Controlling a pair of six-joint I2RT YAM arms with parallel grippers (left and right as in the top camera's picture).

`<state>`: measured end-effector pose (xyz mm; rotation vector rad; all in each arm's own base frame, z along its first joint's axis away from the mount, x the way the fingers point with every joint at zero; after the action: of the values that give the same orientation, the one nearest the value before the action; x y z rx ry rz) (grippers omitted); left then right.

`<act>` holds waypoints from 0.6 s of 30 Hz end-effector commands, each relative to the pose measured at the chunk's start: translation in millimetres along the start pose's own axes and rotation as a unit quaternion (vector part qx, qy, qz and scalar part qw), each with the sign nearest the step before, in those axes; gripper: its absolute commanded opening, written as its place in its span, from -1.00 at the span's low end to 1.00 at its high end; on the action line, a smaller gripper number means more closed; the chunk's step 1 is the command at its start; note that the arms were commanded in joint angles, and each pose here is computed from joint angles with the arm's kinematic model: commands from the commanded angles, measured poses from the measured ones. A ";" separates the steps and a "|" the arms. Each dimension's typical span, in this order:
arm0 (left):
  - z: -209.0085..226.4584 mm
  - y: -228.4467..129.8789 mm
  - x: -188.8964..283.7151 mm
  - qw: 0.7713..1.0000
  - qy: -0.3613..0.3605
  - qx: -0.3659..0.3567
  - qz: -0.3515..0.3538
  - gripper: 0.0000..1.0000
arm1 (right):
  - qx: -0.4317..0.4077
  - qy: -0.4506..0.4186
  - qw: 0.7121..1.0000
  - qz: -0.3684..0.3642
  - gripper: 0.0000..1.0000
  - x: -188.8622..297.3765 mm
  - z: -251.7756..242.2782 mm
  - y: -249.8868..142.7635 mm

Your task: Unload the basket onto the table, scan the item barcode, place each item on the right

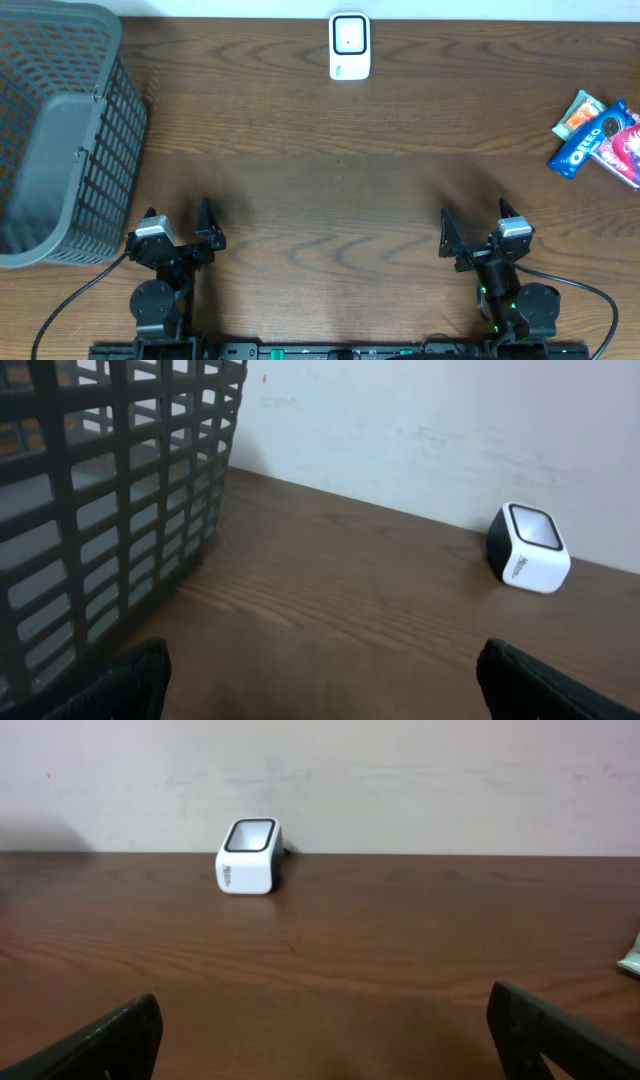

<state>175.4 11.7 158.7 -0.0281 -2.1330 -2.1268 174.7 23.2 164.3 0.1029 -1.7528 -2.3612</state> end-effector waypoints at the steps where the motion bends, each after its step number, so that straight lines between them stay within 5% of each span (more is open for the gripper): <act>1: 0.0 -11.0 0.0 1.000 -0.003 -0.020 0.024 0.96 | 0.004 0.002 1.000 0.001 0.99 0.2 0.6 -0.7; 18: -2.7 -10.5 -0.1 0.998 -0.016 -0.062 0.022 0.96 | 0.004 0.002 1.000 0.001 0.98 0.2 0.6 -0.7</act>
<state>175.4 9.0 158.9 -0.0665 -2.0323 -2.2494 174.7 23.2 164.3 0.1029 -1.7528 -2.3612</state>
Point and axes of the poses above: each gripper's point midway between its finger pads, its own x axis back along the fingers, its own z axis along the line the jaws close on, y = z × x, the point moved 7 cm from there along x, back along the fingers, and after that the axes turned 13 degrees about -x, right-handed, at the moved point
